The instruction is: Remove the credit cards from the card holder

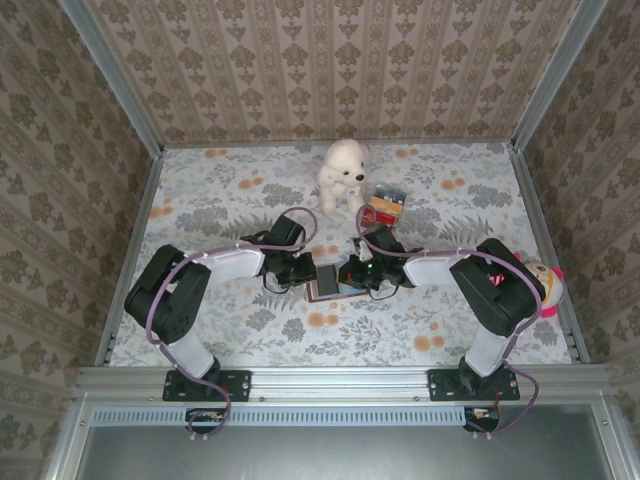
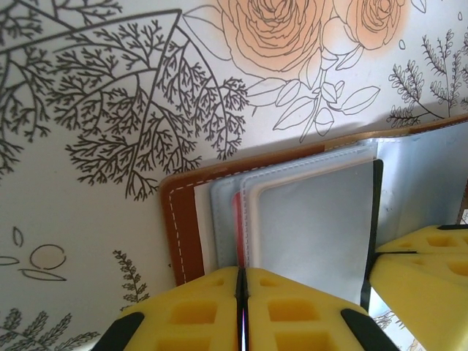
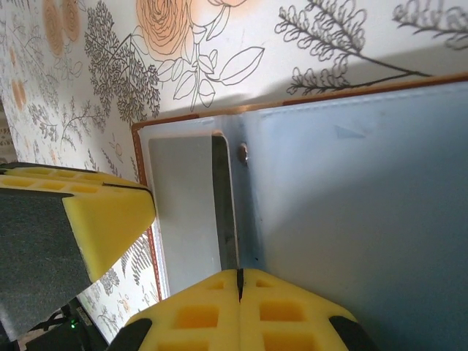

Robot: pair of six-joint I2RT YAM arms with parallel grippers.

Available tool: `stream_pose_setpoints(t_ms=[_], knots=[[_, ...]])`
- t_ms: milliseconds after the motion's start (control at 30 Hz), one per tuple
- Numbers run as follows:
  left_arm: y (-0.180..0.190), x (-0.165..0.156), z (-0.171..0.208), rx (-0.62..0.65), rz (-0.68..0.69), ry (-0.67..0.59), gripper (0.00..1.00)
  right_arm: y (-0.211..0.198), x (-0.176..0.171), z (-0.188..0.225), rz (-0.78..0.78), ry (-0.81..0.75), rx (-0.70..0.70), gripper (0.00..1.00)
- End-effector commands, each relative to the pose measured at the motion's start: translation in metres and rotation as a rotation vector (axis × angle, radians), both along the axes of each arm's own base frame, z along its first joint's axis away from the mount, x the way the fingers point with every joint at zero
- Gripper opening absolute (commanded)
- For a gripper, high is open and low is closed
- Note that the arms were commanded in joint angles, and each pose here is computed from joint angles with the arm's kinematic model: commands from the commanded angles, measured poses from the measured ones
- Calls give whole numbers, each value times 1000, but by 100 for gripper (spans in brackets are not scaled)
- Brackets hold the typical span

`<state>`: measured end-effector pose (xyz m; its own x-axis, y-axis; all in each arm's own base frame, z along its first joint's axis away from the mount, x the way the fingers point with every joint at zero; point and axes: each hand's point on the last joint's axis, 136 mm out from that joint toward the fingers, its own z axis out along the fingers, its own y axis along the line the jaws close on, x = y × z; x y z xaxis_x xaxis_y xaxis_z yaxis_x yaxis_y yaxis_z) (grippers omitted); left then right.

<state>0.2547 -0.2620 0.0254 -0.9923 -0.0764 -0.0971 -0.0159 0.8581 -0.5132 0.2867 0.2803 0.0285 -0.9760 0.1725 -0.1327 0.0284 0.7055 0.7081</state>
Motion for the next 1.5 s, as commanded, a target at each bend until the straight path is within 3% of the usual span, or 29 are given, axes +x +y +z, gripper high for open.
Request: stream_pose_setpoints(t_ms=[0,267,433,633,967,1333,1467], knots=[[19,-7,-12,67,9,22,11,-12,0,2,-16,-26,-31,0],[19,-5,-9,59,5,20,11,-14,-1,-3,-17,-17,-50,0],[17,-4,-8,55,-1,17,11,-6,-3,-5,7,14,-19,17],[18,-6,-14,60,2,33,11,0,-6,-9,28,38,-8,24],[17,-6,-15,56,2,35,11,8,-6,-10,59,44,37,21],[21,-5,-15,60,5,38,11,-9,-3,-6,34,14,-18,3],[24,-8,-18,54,20,44,10,-24,-9,-6,39,17,-40,2]])
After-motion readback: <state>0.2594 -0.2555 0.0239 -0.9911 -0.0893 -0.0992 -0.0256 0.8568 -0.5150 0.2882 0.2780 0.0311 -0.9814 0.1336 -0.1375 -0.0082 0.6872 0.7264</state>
